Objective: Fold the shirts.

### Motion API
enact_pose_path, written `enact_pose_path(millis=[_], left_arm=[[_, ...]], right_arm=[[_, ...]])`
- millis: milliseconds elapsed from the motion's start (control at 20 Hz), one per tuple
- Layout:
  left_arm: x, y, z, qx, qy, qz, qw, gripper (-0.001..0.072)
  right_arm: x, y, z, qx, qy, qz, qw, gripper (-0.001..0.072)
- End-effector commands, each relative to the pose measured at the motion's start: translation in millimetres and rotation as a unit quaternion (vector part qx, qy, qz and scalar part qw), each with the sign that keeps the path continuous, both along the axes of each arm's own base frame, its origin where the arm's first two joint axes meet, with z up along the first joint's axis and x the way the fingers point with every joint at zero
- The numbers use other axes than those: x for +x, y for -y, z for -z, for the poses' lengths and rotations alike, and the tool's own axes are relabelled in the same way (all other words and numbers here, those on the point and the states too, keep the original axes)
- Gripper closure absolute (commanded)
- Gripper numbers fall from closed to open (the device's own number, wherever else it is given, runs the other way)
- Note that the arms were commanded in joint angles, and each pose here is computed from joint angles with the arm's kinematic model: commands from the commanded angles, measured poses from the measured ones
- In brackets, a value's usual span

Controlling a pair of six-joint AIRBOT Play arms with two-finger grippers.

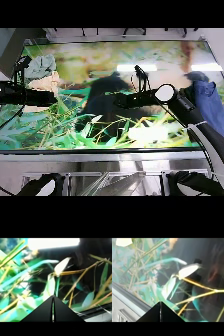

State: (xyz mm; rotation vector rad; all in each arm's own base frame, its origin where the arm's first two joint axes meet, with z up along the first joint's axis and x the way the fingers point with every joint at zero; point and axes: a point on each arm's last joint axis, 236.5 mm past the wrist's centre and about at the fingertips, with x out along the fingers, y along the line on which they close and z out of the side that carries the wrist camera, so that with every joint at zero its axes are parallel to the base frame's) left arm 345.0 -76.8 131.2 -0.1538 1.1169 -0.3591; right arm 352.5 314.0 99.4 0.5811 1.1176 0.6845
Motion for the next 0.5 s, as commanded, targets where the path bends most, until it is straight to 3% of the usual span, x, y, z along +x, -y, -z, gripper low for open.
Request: enact_pose_path(millis=[0,100,200,400,450], left_arm=[[-0.2,0.2,-0.2,0.0,0.0,0.0,1.0,0.0689],[2.2,-1.9,-0.5,0.004,0.005,-0.003,1.0,0.0689],[15.7,-23.1,-0.1,0.044,0.031,-0.024,0.998,0.0689],[69.0,-94.8,-14.4,0.075,0.102,-0.134,0.983,0.0688],[79.4,-112.7,-10.6,0.071,0.092,-0.155,0.981,0.0574]], right_arm=[[-0.1,-0.2,-0.2,0.0,0.0,0.0,1.0,0.0692],[-0.1,-0.2,-0.2,0.0,0.0,0.0,1.0,0.0692],[0.0,-0.2,0.0,0.0,0.0,0.0,1.0,0.0692],[0.0,-0.2,0.1,0.0,0.0,0.0,1.0,0.0692],[-0.1,-0.2,0.2,0.0,0.0,0.0,1.0,0.0692]])
